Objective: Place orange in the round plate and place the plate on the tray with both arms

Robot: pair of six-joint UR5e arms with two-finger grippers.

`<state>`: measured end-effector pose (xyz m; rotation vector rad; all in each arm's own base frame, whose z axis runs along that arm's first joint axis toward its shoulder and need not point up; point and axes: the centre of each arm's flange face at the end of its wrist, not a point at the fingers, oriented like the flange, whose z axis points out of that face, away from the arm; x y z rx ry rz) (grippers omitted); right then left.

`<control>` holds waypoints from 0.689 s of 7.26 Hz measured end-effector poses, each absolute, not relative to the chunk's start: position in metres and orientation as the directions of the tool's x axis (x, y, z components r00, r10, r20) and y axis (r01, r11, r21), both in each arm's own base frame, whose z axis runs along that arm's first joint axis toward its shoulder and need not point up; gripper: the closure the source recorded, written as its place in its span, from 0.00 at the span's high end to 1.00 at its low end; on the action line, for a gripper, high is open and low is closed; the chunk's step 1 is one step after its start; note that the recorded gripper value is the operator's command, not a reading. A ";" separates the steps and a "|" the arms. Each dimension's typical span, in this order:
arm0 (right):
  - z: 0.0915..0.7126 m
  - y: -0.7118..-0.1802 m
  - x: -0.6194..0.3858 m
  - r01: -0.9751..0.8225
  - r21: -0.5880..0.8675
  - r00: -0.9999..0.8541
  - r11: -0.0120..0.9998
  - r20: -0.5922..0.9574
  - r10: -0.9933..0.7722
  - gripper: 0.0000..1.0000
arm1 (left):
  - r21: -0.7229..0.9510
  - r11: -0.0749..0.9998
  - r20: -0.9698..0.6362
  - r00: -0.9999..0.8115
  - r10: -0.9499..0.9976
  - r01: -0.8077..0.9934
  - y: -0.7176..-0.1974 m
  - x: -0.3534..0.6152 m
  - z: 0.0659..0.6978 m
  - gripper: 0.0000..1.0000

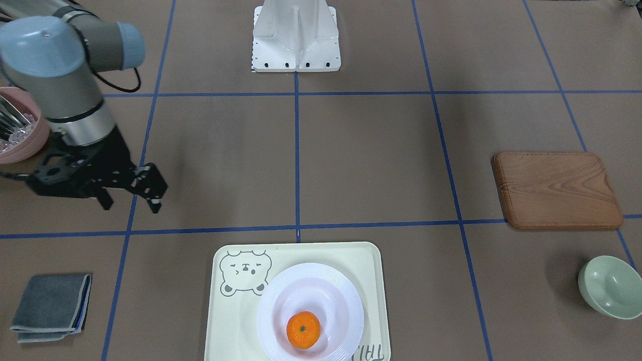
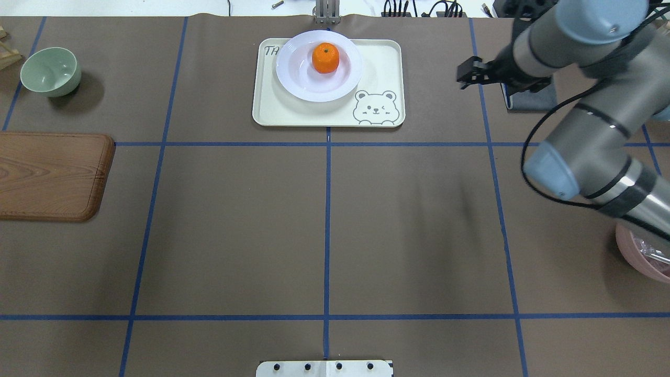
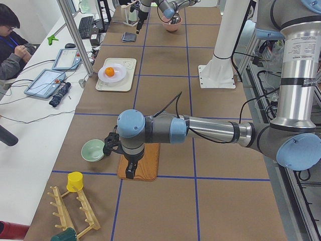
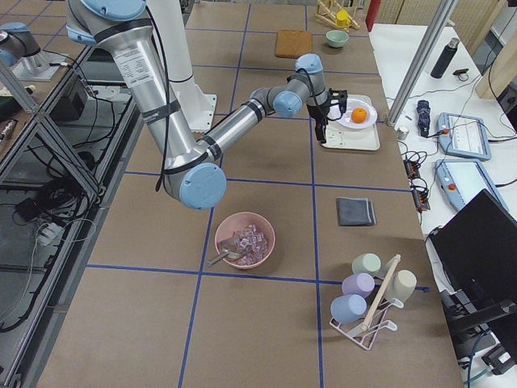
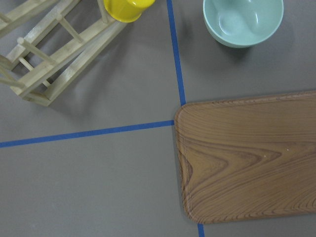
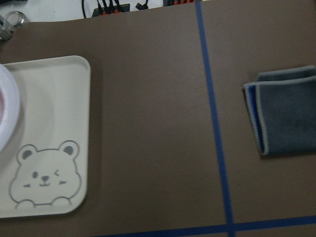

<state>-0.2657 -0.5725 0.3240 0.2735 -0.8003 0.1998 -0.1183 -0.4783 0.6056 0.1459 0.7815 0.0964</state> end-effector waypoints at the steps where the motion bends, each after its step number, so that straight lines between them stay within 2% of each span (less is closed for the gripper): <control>1: 0.373 -0.579 -0.200 -0.179 0.209 0.717 0.961 0.697 -0.018 1.00 | 0.167 0.985 -0.692 0.708 0.142 -0.035 -0.476 -0.118 0.607 0.98; 3: 0.468 -0.565 -0.073 -0.011 0.257 0.764 0.966 0.626 -0.158 1.00 | 0.176 0.984 -0.688 0.710 0.149 -0.037 -0.474 -0.118 0.610 0.98; 5: 0.523 -0.538 0.008 0.085 0.212 0.787 0.974 0.585 -0.196 1.00 | 0.199 0.979 -0.685 0.709 0.166 -0.037 -0.453 -0.116 0.629 0.98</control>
